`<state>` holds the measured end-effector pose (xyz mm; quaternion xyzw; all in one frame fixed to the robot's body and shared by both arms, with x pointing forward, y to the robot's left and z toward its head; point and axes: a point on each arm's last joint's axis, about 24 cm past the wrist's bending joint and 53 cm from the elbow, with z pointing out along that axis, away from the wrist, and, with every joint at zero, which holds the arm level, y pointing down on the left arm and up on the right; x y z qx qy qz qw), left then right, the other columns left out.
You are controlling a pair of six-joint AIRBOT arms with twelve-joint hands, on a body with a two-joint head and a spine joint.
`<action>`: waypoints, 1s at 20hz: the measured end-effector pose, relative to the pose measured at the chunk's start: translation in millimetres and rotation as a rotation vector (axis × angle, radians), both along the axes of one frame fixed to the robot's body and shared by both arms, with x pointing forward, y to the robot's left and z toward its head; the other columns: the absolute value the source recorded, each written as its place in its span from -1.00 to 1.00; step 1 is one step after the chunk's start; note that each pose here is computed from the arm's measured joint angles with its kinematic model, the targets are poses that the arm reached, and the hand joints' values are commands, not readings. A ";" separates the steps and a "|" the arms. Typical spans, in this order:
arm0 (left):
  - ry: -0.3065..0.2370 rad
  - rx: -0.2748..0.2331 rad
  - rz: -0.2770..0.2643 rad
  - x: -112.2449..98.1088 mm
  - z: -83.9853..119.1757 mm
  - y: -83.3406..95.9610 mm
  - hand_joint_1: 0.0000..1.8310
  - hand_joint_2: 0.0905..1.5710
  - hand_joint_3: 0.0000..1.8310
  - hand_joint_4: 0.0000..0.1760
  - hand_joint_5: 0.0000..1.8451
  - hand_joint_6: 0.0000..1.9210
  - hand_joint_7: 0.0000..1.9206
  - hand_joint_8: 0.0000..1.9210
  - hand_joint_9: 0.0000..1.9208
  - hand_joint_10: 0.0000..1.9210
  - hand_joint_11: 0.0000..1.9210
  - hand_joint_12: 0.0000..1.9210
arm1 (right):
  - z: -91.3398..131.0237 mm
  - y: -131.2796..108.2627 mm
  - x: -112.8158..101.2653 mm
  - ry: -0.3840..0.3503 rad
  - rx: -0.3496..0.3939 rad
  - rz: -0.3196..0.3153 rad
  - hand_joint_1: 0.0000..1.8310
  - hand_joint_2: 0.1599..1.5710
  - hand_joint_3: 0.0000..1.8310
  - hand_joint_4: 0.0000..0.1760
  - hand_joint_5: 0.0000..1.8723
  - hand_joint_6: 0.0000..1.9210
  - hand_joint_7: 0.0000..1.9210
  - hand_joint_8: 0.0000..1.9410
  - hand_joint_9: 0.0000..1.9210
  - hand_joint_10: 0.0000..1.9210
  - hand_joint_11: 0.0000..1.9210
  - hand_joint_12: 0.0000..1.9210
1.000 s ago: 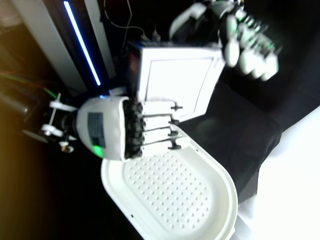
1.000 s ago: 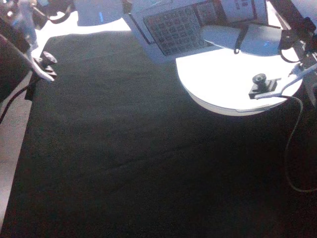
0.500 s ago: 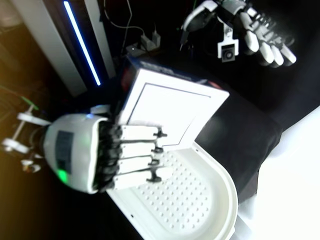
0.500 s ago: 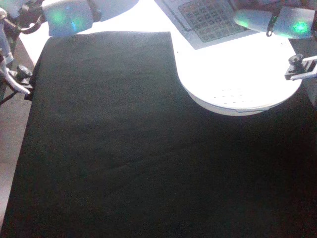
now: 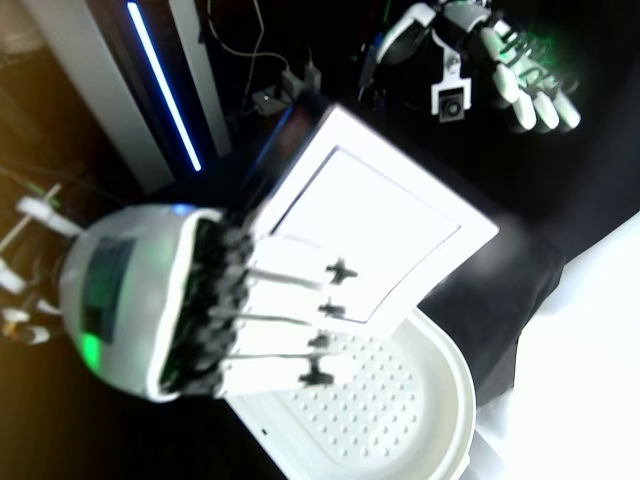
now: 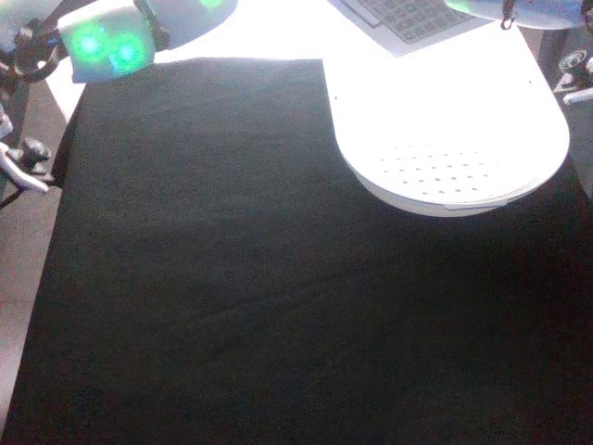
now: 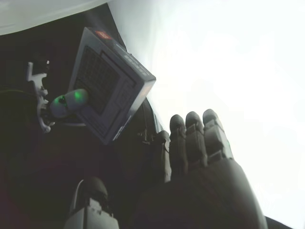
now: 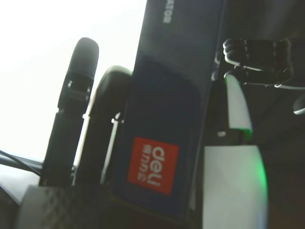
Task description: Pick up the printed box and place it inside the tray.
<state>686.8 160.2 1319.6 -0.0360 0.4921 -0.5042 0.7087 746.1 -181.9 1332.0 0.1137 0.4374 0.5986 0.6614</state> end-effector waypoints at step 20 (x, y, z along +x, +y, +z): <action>0.096 -0.041 -0.013 -4.1 -37.2 13.9 -1.00 0.29 -1.00 0.35 -0.86 -1.00 -0.73 -1.00 -0.88 -0.99 -0.99 -1.00 | -28.6 -10.0 25.9 0.072 -0.240 -0.205 -0.29 -0.31 -1.00 1.00 -1.00 -1.00 -1.00 -1.00 -1.00 -1.00 -1.00 -1.00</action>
